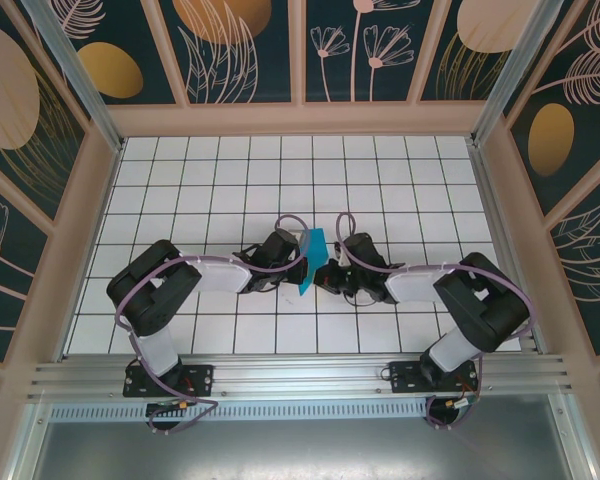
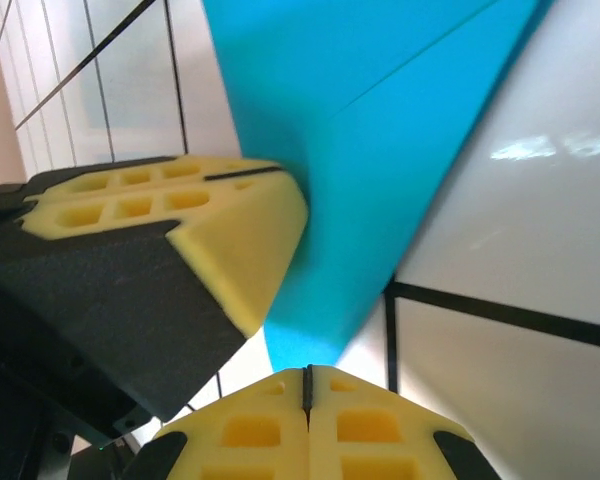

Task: Fold a paper plane with a square sheet of paper (pick it up from the middle)
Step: Third fold the triangle at the center of the table, then fourth fold the wing at the center of the table.

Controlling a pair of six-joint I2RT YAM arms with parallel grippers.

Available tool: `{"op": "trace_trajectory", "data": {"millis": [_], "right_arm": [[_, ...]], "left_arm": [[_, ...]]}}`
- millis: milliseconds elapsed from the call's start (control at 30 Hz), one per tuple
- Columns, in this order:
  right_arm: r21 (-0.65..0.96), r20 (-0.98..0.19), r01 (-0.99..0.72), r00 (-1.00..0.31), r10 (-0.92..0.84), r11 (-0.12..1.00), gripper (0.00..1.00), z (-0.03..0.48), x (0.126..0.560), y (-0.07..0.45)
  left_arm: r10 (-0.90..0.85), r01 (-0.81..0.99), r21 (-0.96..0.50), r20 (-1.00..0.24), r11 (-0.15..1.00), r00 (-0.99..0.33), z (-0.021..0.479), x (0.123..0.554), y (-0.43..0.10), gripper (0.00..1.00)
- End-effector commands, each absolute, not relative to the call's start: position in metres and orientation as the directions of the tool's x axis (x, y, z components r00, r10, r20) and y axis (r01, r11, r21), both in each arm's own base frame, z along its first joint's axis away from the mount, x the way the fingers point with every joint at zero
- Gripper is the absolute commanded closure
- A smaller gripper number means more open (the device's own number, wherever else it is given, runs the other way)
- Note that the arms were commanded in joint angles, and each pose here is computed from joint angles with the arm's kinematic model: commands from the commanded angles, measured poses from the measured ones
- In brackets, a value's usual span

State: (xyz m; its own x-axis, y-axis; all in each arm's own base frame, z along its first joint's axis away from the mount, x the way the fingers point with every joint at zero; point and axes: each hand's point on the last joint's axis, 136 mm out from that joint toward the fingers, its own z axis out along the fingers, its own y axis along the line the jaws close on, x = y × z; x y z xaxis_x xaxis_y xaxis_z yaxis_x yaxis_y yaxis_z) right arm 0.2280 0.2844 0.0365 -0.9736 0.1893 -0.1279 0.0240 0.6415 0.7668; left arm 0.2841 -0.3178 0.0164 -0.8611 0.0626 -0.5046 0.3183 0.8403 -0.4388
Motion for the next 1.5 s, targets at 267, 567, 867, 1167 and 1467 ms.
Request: {"op": "trace_trajectory", "data": {"millis": [267, 567, 867, 1167, 1467], "right_arm": [[0.763, -0.096, 0.033, -0.982, 0.165, 0.646, 0.95, 0.012, 0.224, 0.305], [0.785, -0.128, -0.003, -0.979, 0.157, 0.620, 0.96, 0.039, 0.219, 0.312], [0.772, -0.092, 0.030, -0.983, 0.158, 0.635, 0.95, 0.019, 0.212, 0.319], [0.760, -0.143, -0.004, -0.976, 0.163, 0.650, 0.94, 0.035, 0.216, 0.313], [0.667, -0.321, -0.039, -0.916, 0.241, 0.744, 0.72, 0.072, 0.279, 0.242]], "left_arm": [[0.041, 0.280, -0.444, -0.475, 0.851, -0.879, 0.012, 0.280, -0.311, 1.00], [0.040, 0.275, -0.434, -0.477, 0.858, -0.878, 0.011, 0.279, -0.307, 1.00], [0.032, 0.274, -0.445, -0.480, 0.852, -0.877, 0.015, 0.282, -0.311, 1.00], [0.022, 0.278, -0.453, -0.493, 0.847, -0.870, 0.023, 0.284, -0.312, 1.00], [-0.029, 0.314, -0.468, -0.592, 0.826, -0.805, 0.090, 0.304, -0.314, 0.83]]}}
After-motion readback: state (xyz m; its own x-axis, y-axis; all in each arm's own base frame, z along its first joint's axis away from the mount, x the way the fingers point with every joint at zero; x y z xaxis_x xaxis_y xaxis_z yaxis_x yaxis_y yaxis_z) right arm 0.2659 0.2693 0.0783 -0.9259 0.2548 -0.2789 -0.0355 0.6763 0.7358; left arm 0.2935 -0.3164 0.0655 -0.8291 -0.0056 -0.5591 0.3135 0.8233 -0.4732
